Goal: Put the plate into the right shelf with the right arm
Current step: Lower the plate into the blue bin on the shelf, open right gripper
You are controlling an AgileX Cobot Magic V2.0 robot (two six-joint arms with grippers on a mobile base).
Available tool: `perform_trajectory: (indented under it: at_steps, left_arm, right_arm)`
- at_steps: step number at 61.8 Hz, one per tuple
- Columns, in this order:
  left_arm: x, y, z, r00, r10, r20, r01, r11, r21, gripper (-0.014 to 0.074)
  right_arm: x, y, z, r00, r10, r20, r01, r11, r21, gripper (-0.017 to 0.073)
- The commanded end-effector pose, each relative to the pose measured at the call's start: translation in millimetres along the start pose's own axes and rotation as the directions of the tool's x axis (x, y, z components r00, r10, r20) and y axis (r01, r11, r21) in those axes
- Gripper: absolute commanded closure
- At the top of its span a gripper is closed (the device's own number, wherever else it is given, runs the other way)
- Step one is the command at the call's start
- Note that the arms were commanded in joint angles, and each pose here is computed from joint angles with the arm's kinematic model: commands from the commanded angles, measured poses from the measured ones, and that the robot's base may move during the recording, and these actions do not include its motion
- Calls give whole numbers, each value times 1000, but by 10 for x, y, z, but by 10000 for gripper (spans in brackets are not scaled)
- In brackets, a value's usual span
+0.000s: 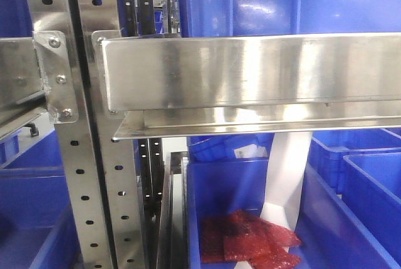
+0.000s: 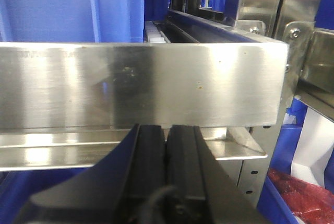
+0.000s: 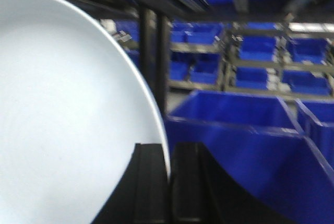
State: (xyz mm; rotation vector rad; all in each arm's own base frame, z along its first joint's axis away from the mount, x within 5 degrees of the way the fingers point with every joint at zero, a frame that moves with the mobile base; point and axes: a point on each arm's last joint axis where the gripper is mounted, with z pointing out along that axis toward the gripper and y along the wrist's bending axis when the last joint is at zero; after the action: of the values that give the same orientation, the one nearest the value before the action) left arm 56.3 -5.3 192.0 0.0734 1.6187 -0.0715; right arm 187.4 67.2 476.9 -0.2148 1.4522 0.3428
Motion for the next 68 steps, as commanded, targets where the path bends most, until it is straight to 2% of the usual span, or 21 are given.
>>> perform_trajectory:
  at_steps: [1, 13, 26, 33, 43, 46, 60, 68]
  left_arm:
    - [-55, -1, -4, 996, -9, 85, 9, 1000, 4, 641]
    - [-55, -1, -4, 996, -9, 85, 9, 1000, 4, 641]
    - [-55, -1, -4, 996, -9, 85, 9, 1000, 4, 641]
    - [-55, -1, -4, 996, -9, 85, 9, 1000, 4, 641]
    - [-55, -1, -4, 996, -9, 85, 9, 1000, 4, 641]
    - [-55, -1, -4, 996, -9, 85, 9, 1000, 4, 641]
    - [-55, -1, -4, 996, -9, 85, 9, 1000, 4, 641]
    - [-55, -1, -4, 996, -9, 85, 9, 1000, 4, 641]
  right_arm:
    - [-152, -130, 127, 993, -6, 118, -2, 998, 65, 496]
    - [34, -375, 462, 993, -23, 117, 4, 988, 156, 496]
    - [289, -489, 775, 997, -19, 74, 6, 984, 181, 459]
    - [395, -511, 864, 999, -13, 36, 6, 983, 182, 323]
    - [481, -527, 937, 1000, -8, 11, 6, 983, 183, -24]
    - [478, -526, 936, 1000, -9, 12, 6, 983, 183, -91]
    - [405, -510, 873, 999, -12, 34, 6, 983, 181, -73]
    - [215, -451, 660, 998, -16, 60, 5, 985, 172, -73]
